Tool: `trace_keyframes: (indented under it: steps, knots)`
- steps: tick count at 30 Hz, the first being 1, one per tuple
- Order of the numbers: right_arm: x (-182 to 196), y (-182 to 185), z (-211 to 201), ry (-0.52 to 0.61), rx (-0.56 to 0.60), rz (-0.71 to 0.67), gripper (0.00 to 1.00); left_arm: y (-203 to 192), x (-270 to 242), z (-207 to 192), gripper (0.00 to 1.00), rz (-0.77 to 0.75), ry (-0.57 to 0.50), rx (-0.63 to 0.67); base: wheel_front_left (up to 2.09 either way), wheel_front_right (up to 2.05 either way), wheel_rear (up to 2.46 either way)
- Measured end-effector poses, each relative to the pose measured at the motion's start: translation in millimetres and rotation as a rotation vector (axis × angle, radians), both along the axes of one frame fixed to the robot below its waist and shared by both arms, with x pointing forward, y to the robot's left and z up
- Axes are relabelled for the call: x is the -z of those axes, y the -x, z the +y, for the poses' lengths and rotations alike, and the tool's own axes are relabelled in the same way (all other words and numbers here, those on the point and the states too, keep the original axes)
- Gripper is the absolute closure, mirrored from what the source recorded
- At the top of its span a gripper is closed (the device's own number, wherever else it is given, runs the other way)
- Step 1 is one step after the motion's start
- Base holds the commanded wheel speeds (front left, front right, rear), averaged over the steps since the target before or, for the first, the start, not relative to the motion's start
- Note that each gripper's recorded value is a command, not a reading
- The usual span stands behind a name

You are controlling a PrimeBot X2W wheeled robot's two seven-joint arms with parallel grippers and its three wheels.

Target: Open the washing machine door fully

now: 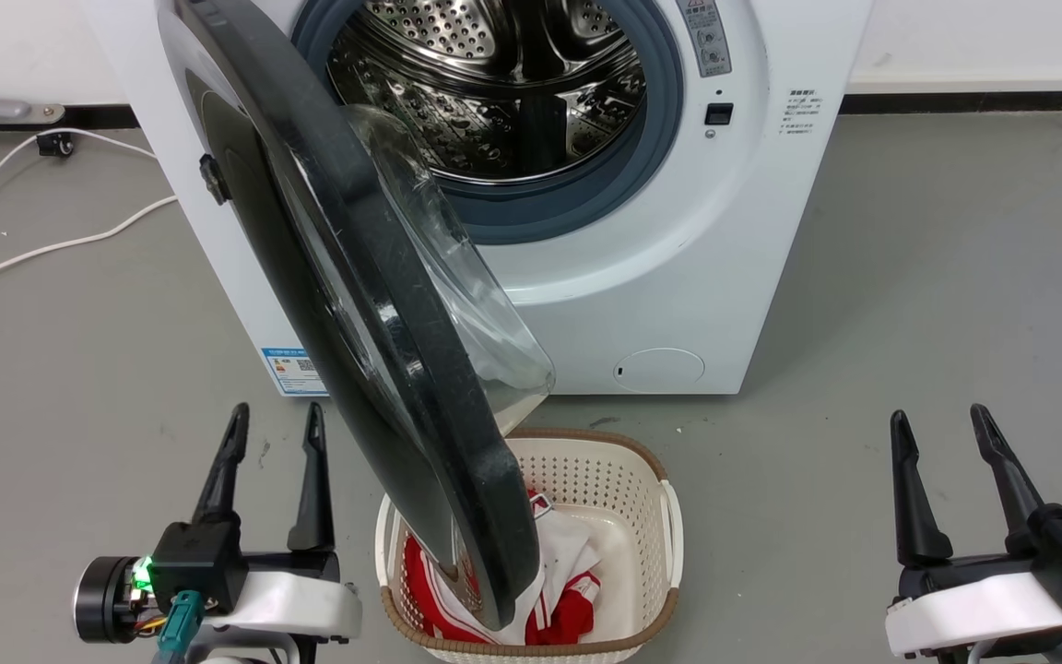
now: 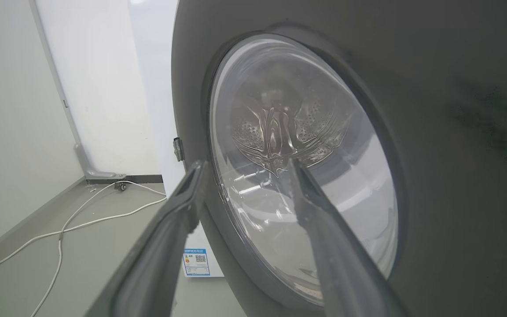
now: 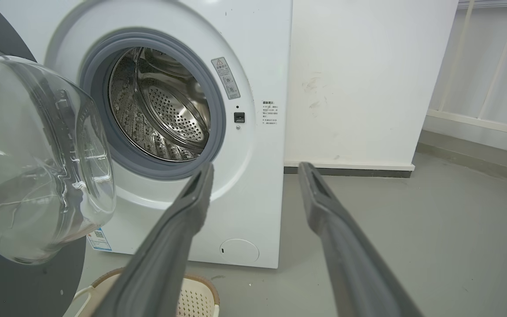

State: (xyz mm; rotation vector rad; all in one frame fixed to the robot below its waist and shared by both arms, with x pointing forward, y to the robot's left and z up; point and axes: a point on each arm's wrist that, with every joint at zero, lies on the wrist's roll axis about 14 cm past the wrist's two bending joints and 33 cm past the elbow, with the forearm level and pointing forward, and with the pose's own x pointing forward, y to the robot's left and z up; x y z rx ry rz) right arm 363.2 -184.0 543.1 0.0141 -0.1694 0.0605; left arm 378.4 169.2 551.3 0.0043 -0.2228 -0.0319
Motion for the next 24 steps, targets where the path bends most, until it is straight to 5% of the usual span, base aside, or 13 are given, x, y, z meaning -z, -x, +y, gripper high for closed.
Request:
trace_keyframes:
  steps: [14, 24]
  knots:
    - [2, -1, 0, -0.020, -0.002, 0.006, 0.00, -1, -24, 6, 1.00, -0.075, 0.025, -0.015, 0.00, 0.00, 0.00]
    - [5, -3, 2, -0.025, -0.008, 0.013, 0.00, 11, -128, 0, 1.00, -0.405, 0.021, 0.000, 0.00, 0.00, 0.00]
